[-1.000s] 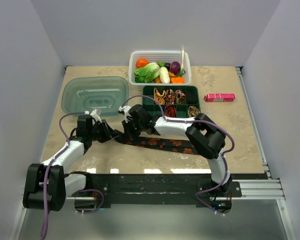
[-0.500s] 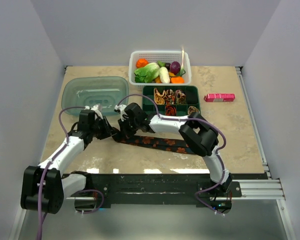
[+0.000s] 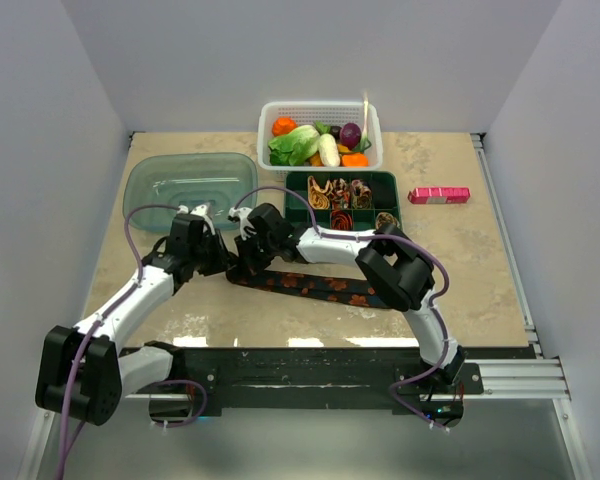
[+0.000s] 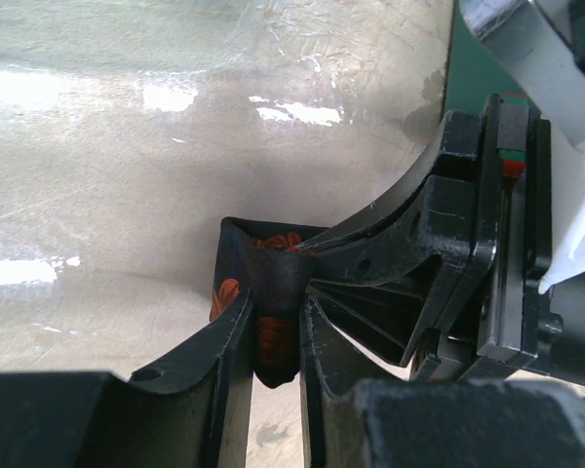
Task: Roll the ties
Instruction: Roll the tie at the center of the board.
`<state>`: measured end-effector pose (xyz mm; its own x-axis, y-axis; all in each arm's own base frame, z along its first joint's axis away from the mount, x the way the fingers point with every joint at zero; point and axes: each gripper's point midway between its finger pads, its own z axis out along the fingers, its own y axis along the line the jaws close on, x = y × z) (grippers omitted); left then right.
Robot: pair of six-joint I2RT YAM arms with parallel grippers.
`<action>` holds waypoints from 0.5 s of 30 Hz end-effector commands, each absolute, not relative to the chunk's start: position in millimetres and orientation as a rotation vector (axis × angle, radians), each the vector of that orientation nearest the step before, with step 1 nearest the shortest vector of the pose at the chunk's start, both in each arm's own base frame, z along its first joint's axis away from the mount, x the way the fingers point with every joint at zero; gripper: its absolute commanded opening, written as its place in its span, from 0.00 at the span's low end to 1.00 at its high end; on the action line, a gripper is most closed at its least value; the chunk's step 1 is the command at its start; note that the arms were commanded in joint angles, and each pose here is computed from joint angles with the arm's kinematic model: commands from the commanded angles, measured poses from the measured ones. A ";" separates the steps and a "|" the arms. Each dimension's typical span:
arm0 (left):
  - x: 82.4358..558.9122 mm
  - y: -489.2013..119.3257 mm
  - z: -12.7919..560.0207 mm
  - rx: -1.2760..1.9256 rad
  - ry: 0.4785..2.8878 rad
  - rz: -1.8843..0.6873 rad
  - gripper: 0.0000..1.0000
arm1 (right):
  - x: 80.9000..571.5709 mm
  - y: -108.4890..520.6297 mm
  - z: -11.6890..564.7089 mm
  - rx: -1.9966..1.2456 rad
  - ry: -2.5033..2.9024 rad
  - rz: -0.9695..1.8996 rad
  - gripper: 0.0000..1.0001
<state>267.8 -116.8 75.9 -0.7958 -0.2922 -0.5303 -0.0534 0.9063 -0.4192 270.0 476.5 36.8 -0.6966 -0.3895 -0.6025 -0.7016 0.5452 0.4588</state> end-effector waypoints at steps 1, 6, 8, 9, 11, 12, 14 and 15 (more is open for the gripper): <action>277.6 -115.0 91.3 -0.230 2.420 -0.473 0.00 | 276.0 489.6 86.0 -0.870 2.225 1.046 0.00; 277.2 -105.0 91.0 -0.244 2.431 -0.399 0.00 | 283.5 476.2 103.5 -0.854 2.203 0.986 0.00; 277.0 -102.1 91.4 -0.245 2.437 -0.372 0.00 | 285.1 469.8 104.0 -0.850 2.210 0.966 0.00; 276.5 -101.9 91.1 -0.241 2.440 -0.362 0.00 | 287.2 466.6 106.2 -0.843 2.207 0.952 0.00; 275.0 -101.2 90.7 -0.236 2.450 -0.344 0.00 | 288.8 459.4 103.4 -0.832 2.219 0.938 0.00; 275.3 -98.8 90.2 -0.237 2.451 -0.311 0.00 | 289.6 456.8 106.5 -0.826 2.215 0.935 0.00; 274.6 -95.2 89.0 -0.243 2.459 -0.262 0.00 | 292.1 449.8 104.4 -0.811 2.225 0.918 0.00; 273.4 -97.1 89.3 -0.230 2.460 -0.248 0.00 | 294.1 445.8 106.8 -0.800 2.225 0.911 0.00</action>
<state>263.4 -101.1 75.3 -0.8011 -0.2695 -0.5344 -0.1137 0.9451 -0.3062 282.0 460.8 89.4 -0.6612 -0.3303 -0.6736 -0.7135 0.5543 0.4286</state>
